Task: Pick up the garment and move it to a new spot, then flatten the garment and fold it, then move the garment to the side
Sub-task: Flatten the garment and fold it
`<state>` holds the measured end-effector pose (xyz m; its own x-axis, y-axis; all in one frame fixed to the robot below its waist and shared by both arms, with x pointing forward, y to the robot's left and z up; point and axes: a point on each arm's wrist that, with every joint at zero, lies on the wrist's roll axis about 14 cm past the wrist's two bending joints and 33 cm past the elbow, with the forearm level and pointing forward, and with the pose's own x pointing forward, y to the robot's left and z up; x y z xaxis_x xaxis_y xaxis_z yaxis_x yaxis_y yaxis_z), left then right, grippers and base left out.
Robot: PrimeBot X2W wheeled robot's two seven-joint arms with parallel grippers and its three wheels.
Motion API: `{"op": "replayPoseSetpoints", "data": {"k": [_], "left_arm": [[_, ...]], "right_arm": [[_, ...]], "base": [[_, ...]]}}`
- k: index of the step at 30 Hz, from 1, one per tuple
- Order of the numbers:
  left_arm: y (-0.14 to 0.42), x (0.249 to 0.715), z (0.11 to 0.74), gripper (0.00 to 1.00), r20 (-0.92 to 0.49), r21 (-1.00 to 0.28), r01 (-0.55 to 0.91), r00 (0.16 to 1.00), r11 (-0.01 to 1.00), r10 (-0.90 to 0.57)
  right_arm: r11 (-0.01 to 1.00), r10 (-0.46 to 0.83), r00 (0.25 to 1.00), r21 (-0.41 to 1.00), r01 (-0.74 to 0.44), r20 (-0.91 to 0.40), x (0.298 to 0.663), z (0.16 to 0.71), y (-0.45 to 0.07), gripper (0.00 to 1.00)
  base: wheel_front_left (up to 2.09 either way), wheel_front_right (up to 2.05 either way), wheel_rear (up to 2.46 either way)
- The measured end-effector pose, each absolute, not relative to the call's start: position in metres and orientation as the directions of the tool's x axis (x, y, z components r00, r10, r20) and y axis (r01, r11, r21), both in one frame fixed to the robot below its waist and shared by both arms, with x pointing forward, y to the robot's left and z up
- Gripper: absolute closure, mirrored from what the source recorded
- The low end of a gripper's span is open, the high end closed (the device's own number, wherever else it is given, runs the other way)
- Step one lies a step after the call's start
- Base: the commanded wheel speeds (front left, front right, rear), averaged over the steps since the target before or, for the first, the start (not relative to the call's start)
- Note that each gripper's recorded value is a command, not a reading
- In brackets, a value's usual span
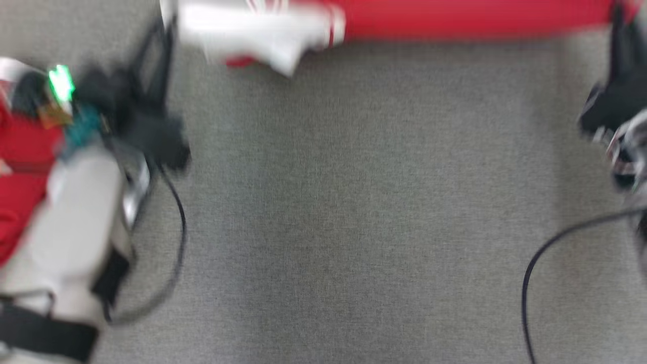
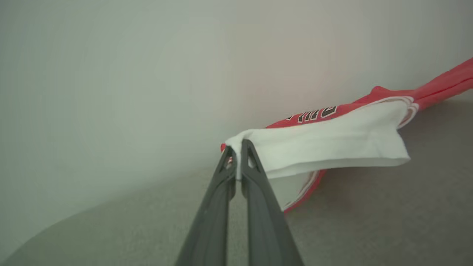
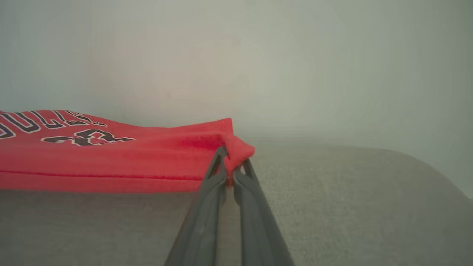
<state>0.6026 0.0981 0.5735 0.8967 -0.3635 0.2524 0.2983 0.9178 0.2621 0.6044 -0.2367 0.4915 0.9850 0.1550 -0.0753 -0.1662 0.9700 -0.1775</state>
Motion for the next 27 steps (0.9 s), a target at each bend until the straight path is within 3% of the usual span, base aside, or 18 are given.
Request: {"op": "replayPoseSetpoints", "data": {"k": [9,27], "left_arm": [[0.117,0.520,0.498,1.00,0.061,0.009,0.255,0.965,0.967,-0.255],[0.133,0.391,0.454,1.00,-0.089,-0.103,0.168,0.980,0.980,-0.177]], "right_arm": [[0.981,0.132,0.965,-0.111,-0.160,-0.225,0.512,0.443,-0.246,1.00],[0.999,0.051,0.963,0.001,-0.053,-0.263,0.382,0.429,-0.259,1.00]], "base": [[0.00,0.00,0.00],[0.00,0.00,0.00]]}}
